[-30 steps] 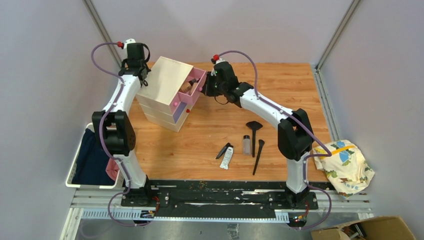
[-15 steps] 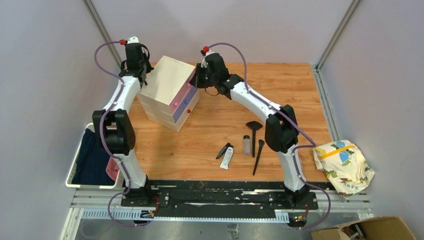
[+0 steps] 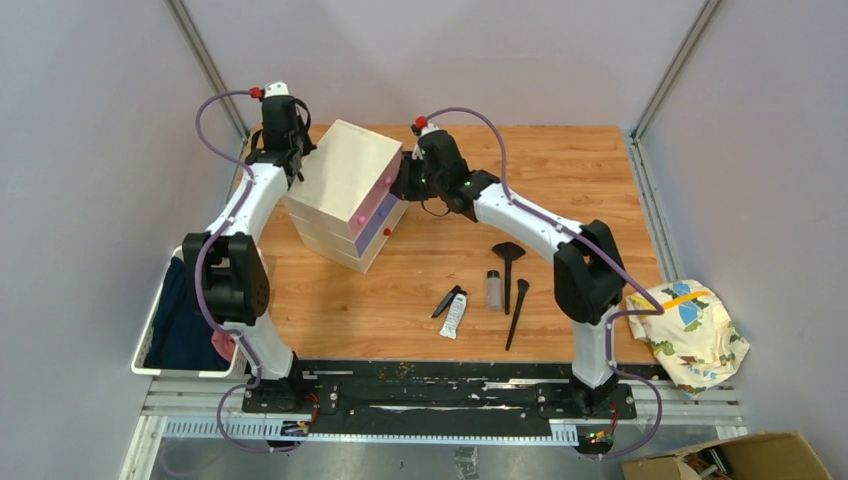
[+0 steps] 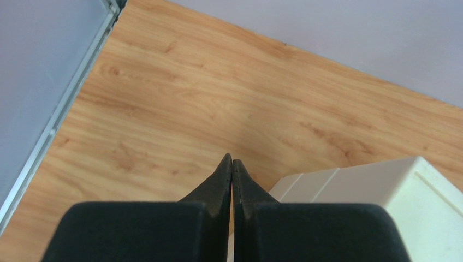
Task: Organize the makeup
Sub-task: Close the drawer in the storage box, then open the drawer in the storage box.
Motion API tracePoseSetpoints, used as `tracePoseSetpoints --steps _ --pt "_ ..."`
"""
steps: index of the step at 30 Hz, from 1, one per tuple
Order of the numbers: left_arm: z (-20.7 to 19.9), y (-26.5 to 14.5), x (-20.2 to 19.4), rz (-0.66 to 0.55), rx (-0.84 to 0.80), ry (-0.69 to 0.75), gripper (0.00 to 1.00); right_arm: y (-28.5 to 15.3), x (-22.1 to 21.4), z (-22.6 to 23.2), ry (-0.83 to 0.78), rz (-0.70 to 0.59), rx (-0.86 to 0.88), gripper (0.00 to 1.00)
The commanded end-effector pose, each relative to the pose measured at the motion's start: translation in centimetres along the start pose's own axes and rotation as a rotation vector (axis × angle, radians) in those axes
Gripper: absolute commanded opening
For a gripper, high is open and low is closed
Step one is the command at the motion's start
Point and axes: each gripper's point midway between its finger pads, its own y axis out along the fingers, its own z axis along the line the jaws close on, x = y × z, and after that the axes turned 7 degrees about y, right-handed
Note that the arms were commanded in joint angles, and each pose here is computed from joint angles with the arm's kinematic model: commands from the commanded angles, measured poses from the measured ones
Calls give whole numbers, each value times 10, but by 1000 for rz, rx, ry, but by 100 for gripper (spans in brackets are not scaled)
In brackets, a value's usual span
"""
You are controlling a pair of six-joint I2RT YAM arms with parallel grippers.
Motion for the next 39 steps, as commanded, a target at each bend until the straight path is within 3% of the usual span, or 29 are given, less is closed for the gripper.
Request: tracePoseSetpoints --steps 1,5,9,12,16,25,39 --pt "20 -46 -4 15 143 -8 0 -48 15 16 -18 -109 -5 24" --pt "42 -86 15 -74 231 -55 0 -72 2 15 -13 -91 15 25" --pt "35 -113 23 -134 169 -61 0 -89 -14 24 -2 -51 93 25" --pt "13 -121 20 -149 32 -66 0 -98 -26 34 20 -29 167 25" --pt "-24 -122 5 -133 -163 -63 0 -99 -50 43 66 33 281 26" --pt "-45 -108 -23 -84 -241 -38 0 -100 -71 80 157 116 575 30" --pt "-44 -109 -32 -77 -245 -36 0 -75 -82 92 211 198 612 43"
